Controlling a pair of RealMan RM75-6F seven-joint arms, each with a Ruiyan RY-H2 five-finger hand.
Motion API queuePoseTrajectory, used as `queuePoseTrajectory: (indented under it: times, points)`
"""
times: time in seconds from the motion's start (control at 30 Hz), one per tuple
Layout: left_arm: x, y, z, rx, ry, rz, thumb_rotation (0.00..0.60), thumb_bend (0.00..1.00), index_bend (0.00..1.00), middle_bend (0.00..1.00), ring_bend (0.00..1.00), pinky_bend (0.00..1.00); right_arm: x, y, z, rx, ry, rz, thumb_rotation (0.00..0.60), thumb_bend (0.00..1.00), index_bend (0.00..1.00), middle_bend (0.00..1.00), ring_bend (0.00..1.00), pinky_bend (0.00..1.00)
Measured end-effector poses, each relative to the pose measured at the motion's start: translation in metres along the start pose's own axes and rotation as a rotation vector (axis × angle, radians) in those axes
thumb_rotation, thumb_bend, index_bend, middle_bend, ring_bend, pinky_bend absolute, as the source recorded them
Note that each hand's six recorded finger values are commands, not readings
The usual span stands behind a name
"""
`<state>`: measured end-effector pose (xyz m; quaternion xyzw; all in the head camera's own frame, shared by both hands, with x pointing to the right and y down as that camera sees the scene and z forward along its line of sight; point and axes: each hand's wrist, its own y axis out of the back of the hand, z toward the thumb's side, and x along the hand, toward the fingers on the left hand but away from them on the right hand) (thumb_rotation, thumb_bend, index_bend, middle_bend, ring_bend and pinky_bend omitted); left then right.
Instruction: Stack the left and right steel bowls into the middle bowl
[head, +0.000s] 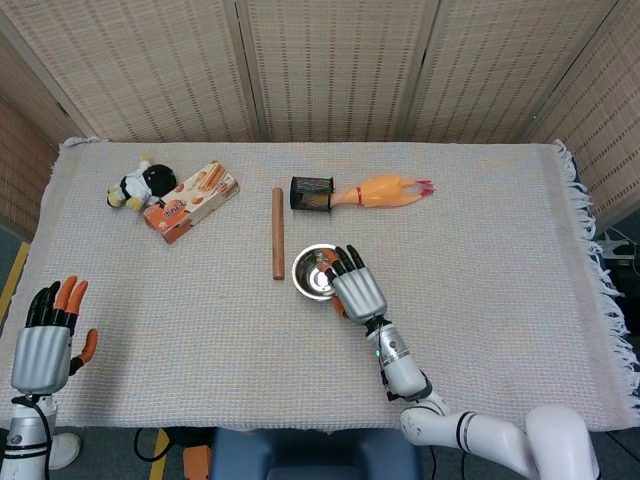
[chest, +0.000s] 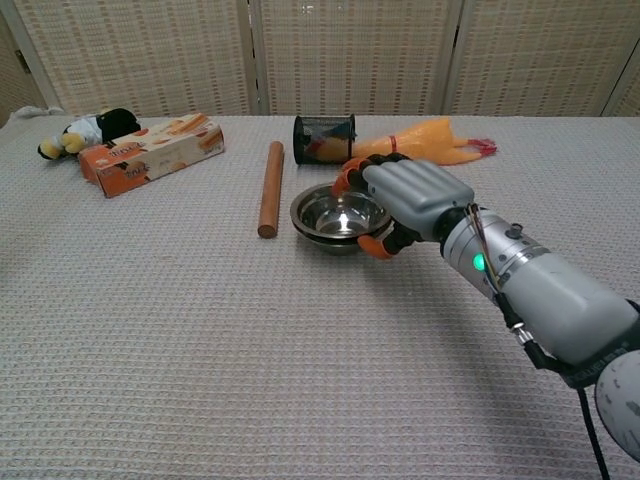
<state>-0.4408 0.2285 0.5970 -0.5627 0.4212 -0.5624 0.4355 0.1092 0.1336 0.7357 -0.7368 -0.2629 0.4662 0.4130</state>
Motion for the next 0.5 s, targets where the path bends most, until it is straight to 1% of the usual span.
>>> queuePoseTrajectory:
  times: [0.03,0.13,0.2,0.3,0.4,0.43,0.5]
  points:
    - [-0.001,0.001,0.0,-0.001,-0.001,0.002,0.6,0.44,0.0,0.0,0.0,0.09,0.003,0.003,0.0,-0.003,0.006,0.0,0.6,0.14,0.0,0.0,0.0,0.0]
    - [-0.003,0.005,0.0,-0.002,-0.003,0.003,0.6,0.44,0.0,0.0,0.0,0.09,0.015,0.015,-0.004,-0.008,0.015,-0.014,0.6,0.1,0.0,0.0,0.0,0.0]
    - [-0.005,0.008,0.0,-0.004,-0.004,0.002,0.6,0.44,0.0,0.0,0.0,0.09,0.028,0.026,-0.011,-0.012,0.015,-0.029,0.6,0.09,0.0,0.0,0.0,0.0]
    - [-0.01,0.014,-0.002,-0.003,-0.005,-0.005,0.6,0.44,0.0,0.0,0.0,0.09,0.06,0.049,-0.03,-0.017,-0.008,-0.065,0.6,0.09,0.0,0.0,0.0,0.0]
    - [-0.017,0.021,-0.004,0.001,-0.009,-0.023,0.6,0.44,0.0,0.0,0.0,0.09,0.106,0.073,-0.068,0.006,-0.095,-0.111,0.6,0.08,0.0,0.0,0.0,0.0]
    - [-0.019,0.024,-0.004,0.001,-0.01,-0.033,0.6,0.44,0.0,0.0,0.0,0.09,0.128,0.08,-0.087,0.026,-0.15,-0.129,0.6,0.08,0.0,0.0,0.0,0.0]
    - [-0.023,0.027,-0.005,0.005,-0.013,-0.046,0.6,0.44,0.0,0.0,0.0,0.09,0.162,0.084,-0.113,0.055,-0.248,-0.149,0.6,0.09,0.0,0.0,0.0,0.0]
